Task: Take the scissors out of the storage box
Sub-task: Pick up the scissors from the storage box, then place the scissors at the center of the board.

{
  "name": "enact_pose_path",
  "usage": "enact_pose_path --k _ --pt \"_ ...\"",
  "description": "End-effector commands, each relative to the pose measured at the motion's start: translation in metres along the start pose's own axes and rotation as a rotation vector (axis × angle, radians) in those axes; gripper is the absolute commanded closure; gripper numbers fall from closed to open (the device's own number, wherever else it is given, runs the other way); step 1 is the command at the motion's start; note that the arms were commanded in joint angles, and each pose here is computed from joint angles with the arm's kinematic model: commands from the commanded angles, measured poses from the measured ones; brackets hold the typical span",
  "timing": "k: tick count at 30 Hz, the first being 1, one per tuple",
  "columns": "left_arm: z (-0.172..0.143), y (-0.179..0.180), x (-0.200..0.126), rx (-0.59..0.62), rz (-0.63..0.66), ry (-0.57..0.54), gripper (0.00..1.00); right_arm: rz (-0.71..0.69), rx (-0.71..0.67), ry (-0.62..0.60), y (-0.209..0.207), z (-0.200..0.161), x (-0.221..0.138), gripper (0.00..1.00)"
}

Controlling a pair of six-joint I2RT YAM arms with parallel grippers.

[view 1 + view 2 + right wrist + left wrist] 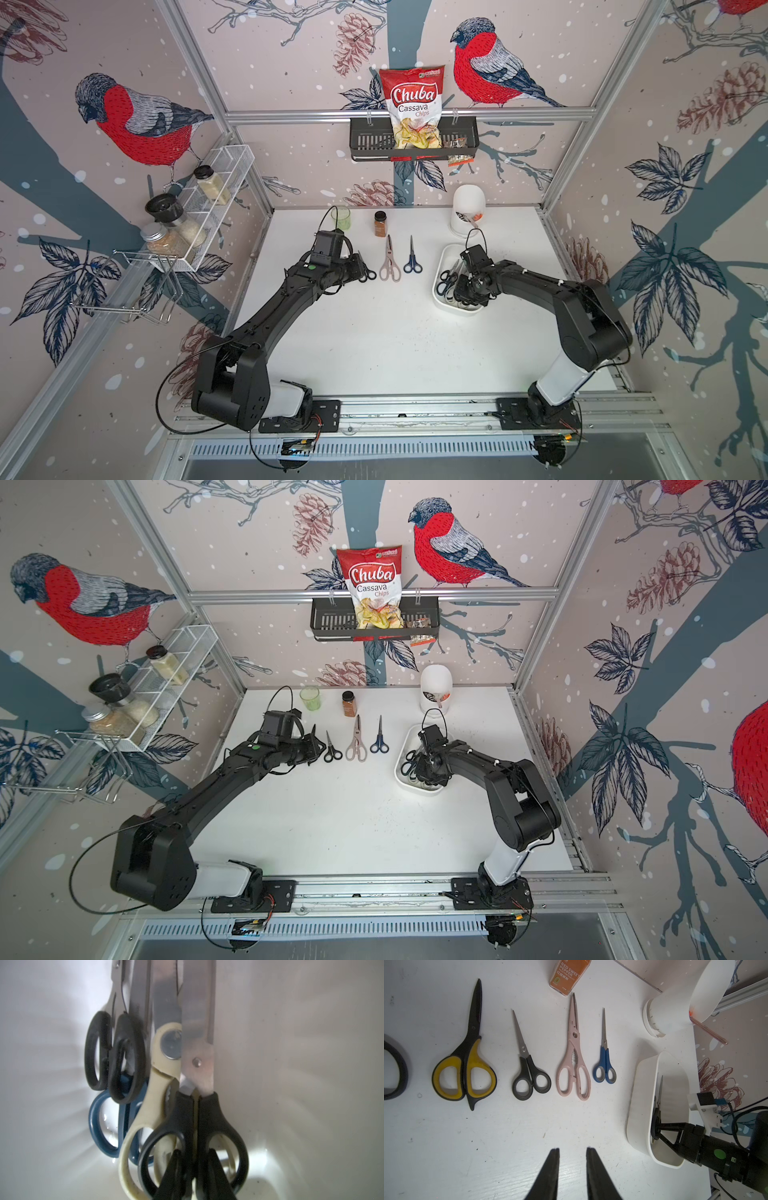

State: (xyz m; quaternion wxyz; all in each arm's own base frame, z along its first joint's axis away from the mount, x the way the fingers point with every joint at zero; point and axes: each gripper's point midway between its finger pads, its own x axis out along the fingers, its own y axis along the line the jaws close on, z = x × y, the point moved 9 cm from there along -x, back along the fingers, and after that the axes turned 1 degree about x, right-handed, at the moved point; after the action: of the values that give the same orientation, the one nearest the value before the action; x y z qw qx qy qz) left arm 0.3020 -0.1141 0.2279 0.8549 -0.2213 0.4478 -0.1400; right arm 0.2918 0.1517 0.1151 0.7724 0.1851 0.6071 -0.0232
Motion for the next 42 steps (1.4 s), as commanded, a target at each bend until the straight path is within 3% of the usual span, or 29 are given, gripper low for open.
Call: enact_pose_path --k 1,6,20,29,42 --pt "-0.007 0.005 0.000 0.008 0.020 0.016 0.72 -0.018 -0.011 -0.026 0.000 0.003 -0.006 0.92" --pt "-0.010 0.006 -0.001 0.002 0.014 0.018 0.72 -0.039 -0.043 -0.045 0.004 0.010 -0.016 1.00" --pt "-0.020 0.012 -0.003 -0.003 0.013 0.020 0.72 -0.002 -0.115 -0.117 0.038 0.014 -0.053 1.00" --pt "-0.023 0.022 -0.009 -0.022 0.013 0.000 0.72 0.050 -0.268 -0.094 0.106 -0.028 -0.068 1.00" --pt "-0.030 0.053 -0.028 -0.067 0.034 -0.040 0.72 0.006 -0.393 0.050 0.146 -0.098 -0.024 1.00"
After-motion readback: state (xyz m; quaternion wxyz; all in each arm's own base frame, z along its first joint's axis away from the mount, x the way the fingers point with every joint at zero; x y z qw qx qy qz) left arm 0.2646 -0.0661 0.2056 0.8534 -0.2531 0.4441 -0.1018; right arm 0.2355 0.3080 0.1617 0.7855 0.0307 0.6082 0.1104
